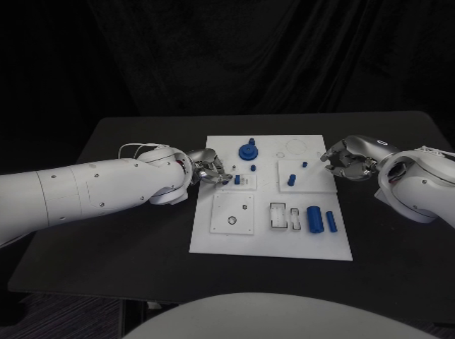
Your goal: Assemble the parts on the task board
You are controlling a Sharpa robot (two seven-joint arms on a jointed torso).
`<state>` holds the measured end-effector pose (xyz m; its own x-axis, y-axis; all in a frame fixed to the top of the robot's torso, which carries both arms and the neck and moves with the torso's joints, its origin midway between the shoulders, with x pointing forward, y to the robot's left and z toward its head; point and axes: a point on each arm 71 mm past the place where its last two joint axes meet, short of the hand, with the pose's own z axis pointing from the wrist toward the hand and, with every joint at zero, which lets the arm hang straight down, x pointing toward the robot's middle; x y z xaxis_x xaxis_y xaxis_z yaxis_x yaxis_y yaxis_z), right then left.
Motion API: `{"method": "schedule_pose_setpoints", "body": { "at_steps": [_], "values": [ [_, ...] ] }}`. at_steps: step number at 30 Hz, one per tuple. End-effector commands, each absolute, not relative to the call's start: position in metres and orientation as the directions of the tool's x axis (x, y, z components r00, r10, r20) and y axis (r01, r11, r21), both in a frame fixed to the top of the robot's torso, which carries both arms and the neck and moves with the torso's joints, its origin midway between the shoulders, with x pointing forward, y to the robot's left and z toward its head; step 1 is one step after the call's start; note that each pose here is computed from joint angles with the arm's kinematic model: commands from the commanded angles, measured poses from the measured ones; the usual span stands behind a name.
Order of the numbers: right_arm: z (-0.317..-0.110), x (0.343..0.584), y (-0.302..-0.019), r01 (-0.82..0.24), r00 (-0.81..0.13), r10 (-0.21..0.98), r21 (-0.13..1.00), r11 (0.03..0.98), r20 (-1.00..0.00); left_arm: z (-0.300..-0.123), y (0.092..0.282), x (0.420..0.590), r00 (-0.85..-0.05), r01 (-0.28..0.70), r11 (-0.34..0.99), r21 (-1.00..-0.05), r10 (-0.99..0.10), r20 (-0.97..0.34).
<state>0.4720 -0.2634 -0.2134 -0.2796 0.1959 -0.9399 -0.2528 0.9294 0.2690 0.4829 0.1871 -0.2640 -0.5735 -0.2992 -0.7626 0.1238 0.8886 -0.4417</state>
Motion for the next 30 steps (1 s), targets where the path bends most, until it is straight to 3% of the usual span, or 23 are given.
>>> {"method": "schedule_pose_setpoints", "body": {
  "at_steps": [1,30],
  "values": [
    [-0.2153,0.4714,-0.2647,-0.238,-0.29,0.189,0.262,0.935,-0.938,-0.2709,0.1886,0.4793,-0.596,0.109,0.895,-0.432,-0.289,-0.749],
    [-0.2181,0.4712,-0.2676,-0.218,-0.306,0.2,0.273,0.937,-0.931,-0.2703,0.1985,0.4793,-0.573,0.1,0.892,-0.44,-0.31,-0.759]
  ]
}}
